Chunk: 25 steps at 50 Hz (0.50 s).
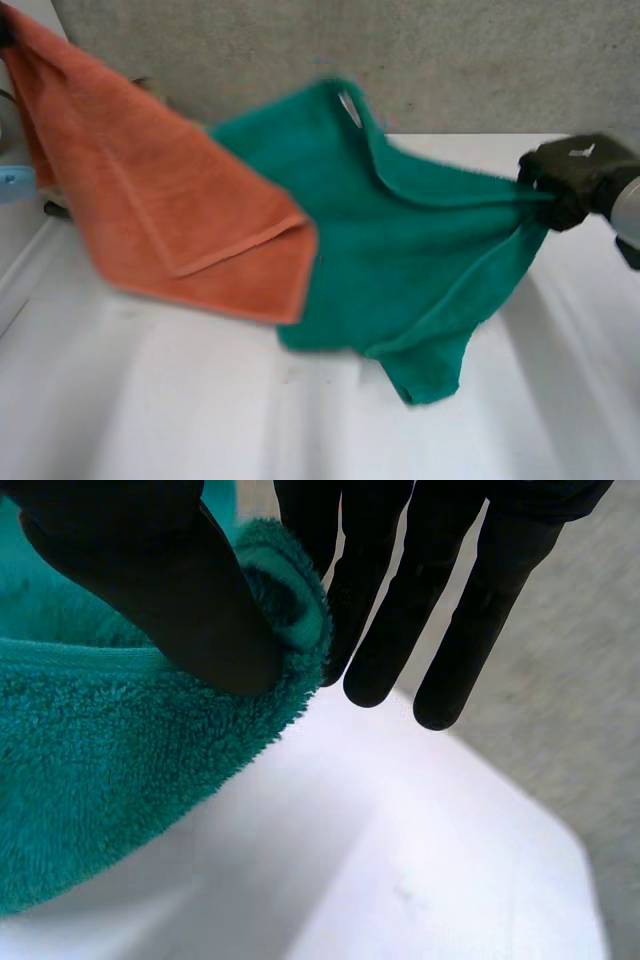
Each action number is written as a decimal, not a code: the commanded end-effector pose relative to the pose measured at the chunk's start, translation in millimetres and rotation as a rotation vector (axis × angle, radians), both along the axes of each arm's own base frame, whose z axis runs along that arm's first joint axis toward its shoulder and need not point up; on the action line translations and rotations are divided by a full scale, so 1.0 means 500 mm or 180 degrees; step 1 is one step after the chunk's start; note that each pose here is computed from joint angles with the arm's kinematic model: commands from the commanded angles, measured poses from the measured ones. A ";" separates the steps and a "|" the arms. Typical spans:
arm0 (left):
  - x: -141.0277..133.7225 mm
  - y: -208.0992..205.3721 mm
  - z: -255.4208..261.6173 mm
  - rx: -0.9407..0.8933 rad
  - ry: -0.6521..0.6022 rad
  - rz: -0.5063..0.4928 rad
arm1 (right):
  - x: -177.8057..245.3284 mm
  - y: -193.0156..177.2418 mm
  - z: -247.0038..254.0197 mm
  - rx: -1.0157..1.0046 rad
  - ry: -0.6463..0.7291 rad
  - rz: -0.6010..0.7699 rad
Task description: Fold the laundry.
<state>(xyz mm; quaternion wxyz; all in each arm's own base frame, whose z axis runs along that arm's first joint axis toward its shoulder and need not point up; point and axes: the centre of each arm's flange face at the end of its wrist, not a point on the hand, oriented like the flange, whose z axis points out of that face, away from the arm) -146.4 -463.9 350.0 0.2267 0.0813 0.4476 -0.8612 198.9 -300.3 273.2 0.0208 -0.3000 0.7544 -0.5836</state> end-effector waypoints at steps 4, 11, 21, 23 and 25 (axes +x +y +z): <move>0.012 -0.025 -0.028 0.0083 -0.0041 0.0044 | 0.013 -0.012 -0.093 0.0282 0.0025 0.0033; -0.085 0.040 -0.173 0.0837 -0.0238 -0.0480 | 0.017 -0.001 -0.116 0.0327 0.0007 0.0052; -0.132 0.191 -0.264 0.1760 -0.0467 -0.0860 | 0.030 0.017 -0.135 0.0361 0.0015 0.0129; -0.147 0.224 -0.284 0.2035 -0.0482 -0.0967 | 0.031 0.017 -0.135 0.0358 0.0008 0.0137; -0.162 0.248 -0.286 0.2162 -0.0493 -0.1063 | 0.033 0.018 -0.134 0.0350 0.0002 0.0155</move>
